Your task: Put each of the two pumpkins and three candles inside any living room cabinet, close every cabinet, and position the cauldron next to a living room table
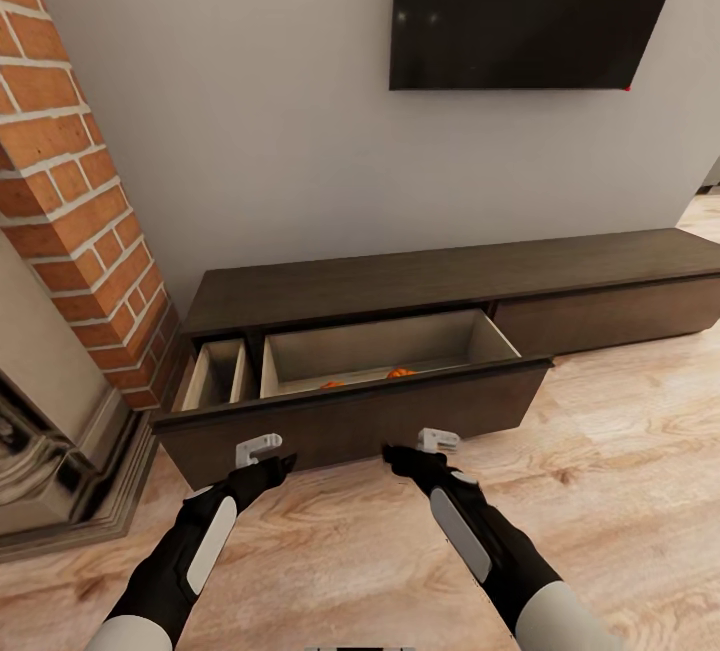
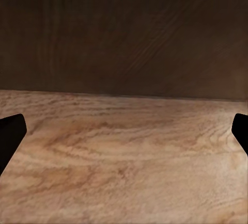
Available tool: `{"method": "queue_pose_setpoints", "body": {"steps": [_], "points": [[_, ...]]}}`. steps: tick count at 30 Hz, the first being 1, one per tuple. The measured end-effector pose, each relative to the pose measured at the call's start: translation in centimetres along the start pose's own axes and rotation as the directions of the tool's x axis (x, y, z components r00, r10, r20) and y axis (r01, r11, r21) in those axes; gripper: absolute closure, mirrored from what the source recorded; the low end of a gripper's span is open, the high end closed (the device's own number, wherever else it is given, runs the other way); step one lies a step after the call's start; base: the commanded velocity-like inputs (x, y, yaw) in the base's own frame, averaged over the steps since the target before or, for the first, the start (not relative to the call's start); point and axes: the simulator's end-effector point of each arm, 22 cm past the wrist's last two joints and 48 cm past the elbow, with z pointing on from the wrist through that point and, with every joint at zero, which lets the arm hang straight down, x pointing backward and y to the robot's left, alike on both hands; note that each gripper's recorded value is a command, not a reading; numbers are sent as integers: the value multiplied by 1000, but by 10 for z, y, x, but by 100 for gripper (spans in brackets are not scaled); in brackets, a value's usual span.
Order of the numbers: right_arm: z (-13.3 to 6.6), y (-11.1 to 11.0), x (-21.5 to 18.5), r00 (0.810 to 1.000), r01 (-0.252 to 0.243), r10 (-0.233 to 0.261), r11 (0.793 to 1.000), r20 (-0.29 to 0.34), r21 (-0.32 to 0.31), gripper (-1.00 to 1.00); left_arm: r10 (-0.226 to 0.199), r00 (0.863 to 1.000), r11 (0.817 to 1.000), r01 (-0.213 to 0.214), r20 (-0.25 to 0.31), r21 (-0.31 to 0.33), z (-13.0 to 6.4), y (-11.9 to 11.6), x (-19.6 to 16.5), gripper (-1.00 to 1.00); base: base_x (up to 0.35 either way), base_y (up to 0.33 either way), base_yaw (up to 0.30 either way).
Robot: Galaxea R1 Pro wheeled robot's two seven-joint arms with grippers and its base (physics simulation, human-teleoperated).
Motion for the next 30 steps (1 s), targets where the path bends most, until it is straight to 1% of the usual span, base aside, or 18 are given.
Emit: {"method": "queue_pose_setpoints", "body": {"steps": [3,5,8,12,18,30], "points": [[4,0,-5,1000,4,-4,1000,0,3,-100,0,1000,1000,0,-1,1,0,0,0,-100,0,0,0],[7,4,-5,1000,3,-3,1000,-9,-2,-100,0,1000,1000,0,-2,2,0,-1,1,-100,0,0,0],[11,10,2,1000,1,-1,1000,-29,-23,-100,2,1000,1000,-2,-3,5,0,-3,1,-100,0,0,0],[12,14,5,999,0,-1,999,-35,-40,-100,2,1000,1000,-2,-5,6,0,-3,2,-100,16,0,0],[13,16,5,999,7,-9,999,-33,-43,-100,2,1000,1000,-2,-11,7,0,-3,3,-100,189,0,0],[13,17,6,999,12,-13,999,-33,-43,-100,2,1000,1000,-2,-10,8,0,-4,2,-100,100,-2,0]]}}
